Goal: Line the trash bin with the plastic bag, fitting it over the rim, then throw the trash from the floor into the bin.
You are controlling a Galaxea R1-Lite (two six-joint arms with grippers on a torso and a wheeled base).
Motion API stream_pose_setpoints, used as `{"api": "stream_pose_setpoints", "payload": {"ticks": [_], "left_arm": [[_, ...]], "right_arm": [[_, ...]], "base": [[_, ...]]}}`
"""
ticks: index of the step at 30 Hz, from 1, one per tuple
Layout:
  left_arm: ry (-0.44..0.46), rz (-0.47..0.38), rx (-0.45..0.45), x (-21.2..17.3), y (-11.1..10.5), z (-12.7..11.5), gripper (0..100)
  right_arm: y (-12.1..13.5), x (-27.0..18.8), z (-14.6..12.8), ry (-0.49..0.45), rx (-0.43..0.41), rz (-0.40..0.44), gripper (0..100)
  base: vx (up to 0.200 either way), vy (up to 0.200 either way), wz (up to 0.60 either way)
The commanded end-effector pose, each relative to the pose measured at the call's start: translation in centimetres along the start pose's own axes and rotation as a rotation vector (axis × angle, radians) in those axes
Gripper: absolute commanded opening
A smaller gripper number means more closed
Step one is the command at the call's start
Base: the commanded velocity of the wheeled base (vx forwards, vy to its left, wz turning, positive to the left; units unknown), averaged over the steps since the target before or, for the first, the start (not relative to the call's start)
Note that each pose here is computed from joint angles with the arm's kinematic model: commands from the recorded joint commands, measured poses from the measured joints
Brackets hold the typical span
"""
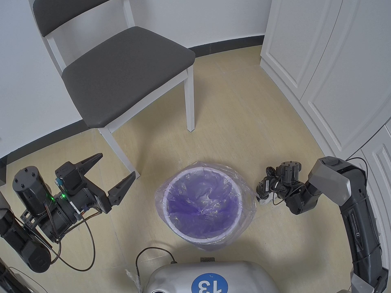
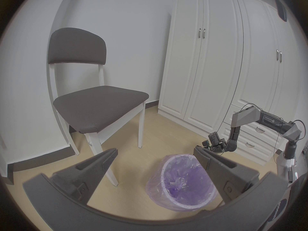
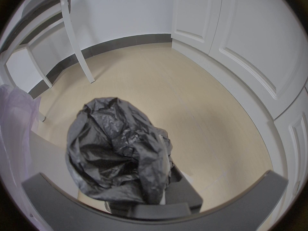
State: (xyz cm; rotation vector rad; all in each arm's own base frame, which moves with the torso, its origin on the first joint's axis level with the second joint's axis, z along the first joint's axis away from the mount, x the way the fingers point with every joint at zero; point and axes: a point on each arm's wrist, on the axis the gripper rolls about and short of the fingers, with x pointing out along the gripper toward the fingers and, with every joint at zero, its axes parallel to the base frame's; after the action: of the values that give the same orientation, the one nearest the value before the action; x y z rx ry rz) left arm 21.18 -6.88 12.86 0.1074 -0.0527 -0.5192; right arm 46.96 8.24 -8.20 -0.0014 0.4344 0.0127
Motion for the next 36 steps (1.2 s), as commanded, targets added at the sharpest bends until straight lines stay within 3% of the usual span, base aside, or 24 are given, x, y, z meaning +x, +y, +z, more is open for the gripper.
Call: {"api": "stream_pose_setpoints", "payload": {"ticks": [1, 7, 13, 16, 20, 21, 28, 36], "left_arm": [[-0.019, 0.002, 0.004, 0.0, 0.0, 0.2, 100], [-0.018, -0.002, 0.005, 0.0, -0.1, 0.2, 100], [-0.037, 0.001, 0.010, -0.3, -0.1, 0.7, 100], [-0.047, 0.006, 0.012, -0.6, -0.1, 0.9, 100], [-0.071, 0.015, 0.018, -1.0, 0.0, 1.5, 100], [-0.074, 0.016, 0.019, -1.0, 0.0, 1.5, 100], [-0.127, 0.017, 0.033, -1.8, -0.1, 2.7, 100], [-0.137, 0.020, 0.039, -1.8, -0.1, 2.9, 100]], "right_arm": [[0.0, 0.1, -0.1, 0.023, -0.001, -0.002, 0], [-0.2, -1.5, -0.4, 0.010, -0.012, 0.010, 0], [-0.9, -7.8, 7.2, -0.114, -0.063, 0.017, 0], [-1.2, -12.6, 12.9, -0.225, -0.060, 0.022, 0], [-0.1, -17.2, 16.1, -0.330, -0.050, 0.062, 0], [0.2, -17.5, 16.2, -0.336, -0.048, 0.068, 0], [7.7, -24.9, 14.4, -0.494, 0.020, 0.353, 0], [13.9, -28.7, 11.1, -0.506, -0.004, 0.580, 0]], "base": [[0.000, 0.000, 0.00], [0.000, 0.000, 0.00], [0.000, 0.000, 0.00], [0.000, 0.000, 0.00], [0.000, 0.000, 0.00], [0.000, 0.000, 0.00], [0.000, 0.000, 0.00], [0.000, 0.000, 0.00]]}}
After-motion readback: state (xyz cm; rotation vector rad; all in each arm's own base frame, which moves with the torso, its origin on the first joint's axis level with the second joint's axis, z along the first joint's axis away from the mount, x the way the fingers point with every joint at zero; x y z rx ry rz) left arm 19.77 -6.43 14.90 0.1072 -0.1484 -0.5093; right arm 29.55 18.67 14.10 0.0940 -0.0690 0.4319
